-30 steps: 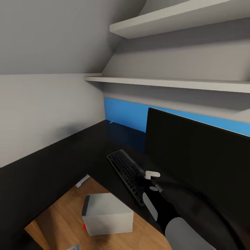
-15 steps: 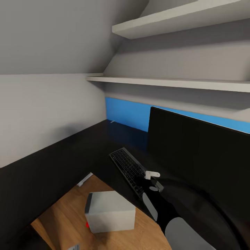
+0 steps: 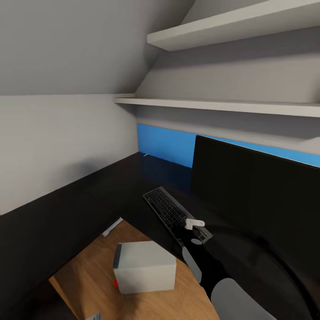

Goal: In the bedroom, organize the workspace by keeping the computer under the desk, ensuring the monitor is on the desk, placing the keyboard on the desk next to the monitor, placing the mouse on the desk next to the keyboard, moving the folder from the swivel chair onto the desk next to the mouse, stacking the notebook on top of the folder with the pen on top of the notebook, and positioning the swivel chair next to the desk.

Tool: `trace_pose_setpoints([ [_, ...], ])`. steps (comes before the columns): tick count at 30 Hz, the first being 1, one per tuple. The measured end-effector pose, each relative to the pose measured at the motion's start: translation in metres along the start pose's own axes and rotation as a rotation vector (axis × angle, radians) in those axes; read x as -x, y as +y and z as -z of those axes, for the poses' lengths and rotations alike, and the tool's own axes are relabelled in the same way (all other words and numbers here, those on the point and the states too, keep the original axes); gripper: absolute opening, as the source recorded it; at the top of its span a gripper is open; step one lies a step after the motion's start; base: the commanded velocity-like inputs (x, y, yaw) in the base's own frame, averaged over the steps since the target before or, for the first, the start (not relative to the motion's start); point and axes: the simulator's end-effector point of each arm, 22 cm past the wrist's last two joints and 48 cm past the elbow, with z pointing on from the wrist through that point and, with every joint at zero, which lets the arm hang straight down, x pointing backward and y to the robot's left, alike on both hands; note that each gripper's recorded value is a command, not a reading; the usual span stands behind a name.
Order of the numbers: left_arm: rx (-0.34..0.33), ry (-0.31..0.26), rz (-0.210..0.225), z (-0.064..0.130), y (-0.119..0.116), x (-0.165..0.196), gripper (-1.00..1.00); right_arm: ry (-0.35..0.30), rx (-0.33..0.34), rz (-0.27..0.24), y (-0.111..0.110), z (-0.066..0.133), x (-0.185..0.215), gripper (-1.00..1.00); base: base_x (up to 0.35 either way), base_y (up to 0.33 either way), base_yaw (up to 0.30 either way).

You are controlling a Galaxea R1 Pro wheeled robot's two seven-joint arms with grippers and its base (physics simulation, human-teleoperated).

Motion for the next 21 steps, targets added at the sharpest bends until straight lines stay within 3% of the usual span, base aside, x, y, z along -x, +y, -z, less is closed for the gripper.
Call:
trace_pose_setpoints([
  [12,0.001,0.0,0.0,0.0,0.0,0.0,1.0,-0.016,-0.021,0.013,-0.004,0.001,0.004,1.0,-0.004,0.003,0.0],
  [17,0.001,0.0,0.0,0.0,0.0,0.0,1.0,-0.053,-0.11,0.094,-0.022,0.002,0.014,1.0,0.0,0.0,0.0],
  [21,0.002,0.001,0.0,0.0,0.0,0.0,1.0,-0.067,-0.129,0.126,-0.025,0.003,0.018,1.0,0.021,-0.02,0.0],
])
